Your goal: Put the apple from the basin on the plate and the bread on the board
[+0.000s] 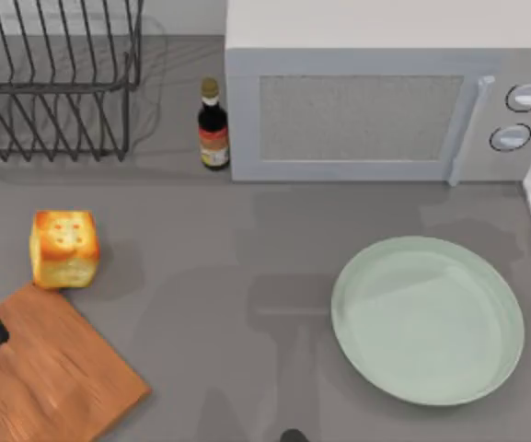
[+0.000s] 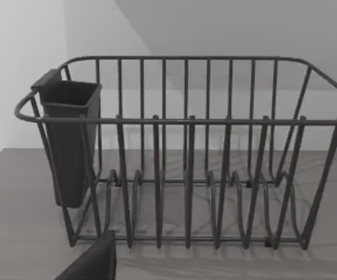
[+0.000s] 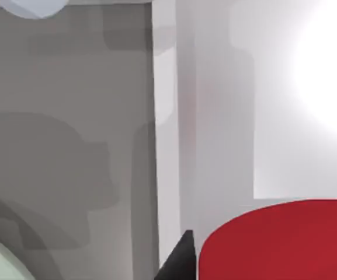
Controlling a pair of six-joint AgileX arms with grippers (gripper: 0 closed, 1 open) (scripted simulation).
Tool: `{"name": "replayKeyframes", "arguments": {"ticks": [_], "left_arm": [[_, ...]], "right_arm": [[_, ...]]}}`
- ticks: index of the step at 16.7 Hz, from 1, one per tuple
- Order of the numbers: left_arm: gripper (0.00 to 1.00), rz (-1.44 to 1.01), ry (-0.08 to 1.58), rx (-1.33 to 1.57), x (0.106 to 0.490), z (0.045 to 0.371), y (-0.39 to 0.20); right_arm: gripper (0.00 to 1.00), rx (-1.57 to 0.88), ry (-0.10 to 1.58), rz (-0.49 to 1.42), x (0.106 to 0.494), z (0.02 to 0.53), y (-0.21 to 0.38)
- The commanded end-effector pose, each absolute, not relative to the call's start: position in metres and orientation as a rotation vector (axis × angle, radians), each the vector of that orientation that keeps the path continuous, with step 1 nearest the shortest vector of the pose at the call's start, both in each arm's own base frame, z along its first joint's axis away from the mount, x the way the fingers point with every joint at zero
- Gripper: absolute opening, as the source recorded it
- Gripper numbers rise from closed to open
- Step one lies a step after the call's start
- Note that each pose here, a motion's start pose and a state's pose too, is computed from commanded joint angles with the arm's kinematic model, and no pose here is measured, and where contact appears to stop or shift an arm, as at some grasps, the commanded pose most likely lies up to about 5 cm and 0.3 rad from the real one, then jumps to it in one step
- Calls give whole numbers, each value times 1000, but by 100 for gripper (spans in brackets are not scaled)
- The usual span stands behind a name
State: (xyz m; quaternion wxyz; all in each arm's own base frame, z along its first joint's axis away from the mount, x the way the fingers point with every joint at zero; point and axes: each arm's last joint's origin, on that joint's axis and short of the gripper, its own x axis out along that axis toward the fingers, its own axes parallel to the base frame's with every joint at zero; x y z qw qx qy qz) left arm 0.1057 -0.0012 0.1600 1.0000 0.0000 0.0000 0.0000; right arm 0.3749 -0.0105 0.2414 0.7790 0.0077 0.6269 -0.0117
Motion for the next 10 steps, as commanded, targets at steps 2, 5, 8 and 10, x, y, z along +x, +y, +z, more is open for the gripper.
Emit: {"name": "replayKeyframes", "arguments": {"ticks": [2, 5, 8, 10], "left_arm": [[100, 0, 0, 0, 106, 160, -1], [100, 0, 0, 0, 106, 160, -1], [100, 0, 0, 0, 106, 160, -1], [100, 0, 0, 0, 106, 160, -1]], "right_arm": [[0, 32, 1331, -12, 361, 263, 22], [0, 55, 1336, 16, 339, 278, 71], [0, 59, 1403, 31, 319, 271, 116], [0, 47, 1465, 25, 309, 258, 141]]}}
